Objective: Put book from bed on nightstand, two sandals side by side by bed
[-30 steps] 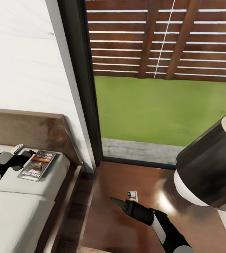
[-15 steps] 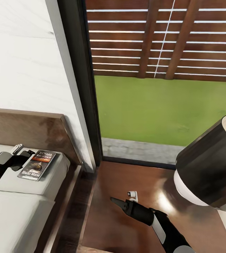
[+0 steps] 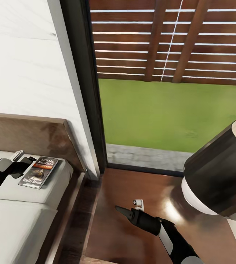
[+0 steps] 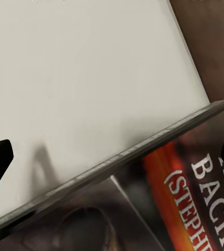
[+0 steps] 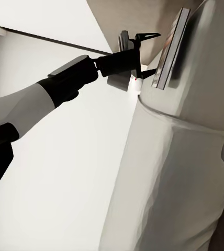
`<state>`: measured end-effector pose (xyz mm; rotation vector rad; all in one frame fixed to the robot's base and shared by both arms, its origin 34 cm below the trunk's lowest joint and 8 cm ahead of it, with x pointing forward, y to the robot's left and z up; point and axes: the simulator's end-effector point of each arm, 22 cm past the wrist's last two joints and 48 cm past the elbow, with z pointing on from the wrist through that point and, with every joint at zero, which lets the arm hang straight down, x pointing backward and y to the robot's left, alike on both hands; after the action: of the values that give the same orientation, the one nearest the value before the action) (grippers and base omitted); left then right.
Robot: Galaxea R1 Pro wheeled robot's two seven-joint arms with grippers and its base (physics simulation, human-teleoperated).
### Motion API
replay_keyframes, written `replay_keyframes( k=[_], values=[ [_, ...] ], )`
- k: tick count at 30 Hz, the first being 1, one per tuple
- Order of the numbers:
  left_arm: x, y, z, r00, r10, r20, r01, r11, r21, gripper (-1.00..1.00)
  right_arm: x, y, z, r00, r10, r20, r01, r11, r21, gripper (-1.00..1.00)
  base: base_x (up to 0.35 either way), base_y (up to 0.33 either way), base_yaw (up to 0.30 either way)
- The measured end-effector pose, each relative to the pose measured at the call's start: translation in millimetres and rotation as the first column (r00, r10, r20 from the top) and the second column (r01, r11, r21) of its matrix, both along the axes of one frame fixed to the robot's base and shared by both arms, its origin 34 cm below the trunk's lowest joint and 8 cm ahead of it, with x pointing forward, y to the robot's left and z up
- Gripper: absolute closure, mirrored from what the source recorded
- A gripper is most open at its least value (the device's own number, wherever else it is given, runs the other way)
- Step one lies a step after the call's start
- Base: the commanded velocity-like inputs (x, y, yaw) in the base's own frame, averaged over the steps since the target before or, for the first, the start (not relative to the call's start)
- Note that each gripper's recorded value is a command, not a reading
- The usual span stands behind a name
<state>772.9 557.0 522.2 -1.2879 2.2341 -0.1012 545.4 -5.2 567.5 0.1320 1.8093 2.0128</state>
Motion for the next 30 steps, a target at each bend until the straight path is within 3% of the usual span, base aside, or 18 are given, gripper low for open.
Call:
replay_keyframes(
  k=[30],
  values=[
    [0.0,0.0,0.0,1.0,0.0,0.0,0.0,1.0,0.0,-1.0,-0.5,-1.4,-1.3,1.0,0.003,-0.004,-0.003,1.0,-0.004,-1.0,0.0,0.0,0.0]
  ],
)
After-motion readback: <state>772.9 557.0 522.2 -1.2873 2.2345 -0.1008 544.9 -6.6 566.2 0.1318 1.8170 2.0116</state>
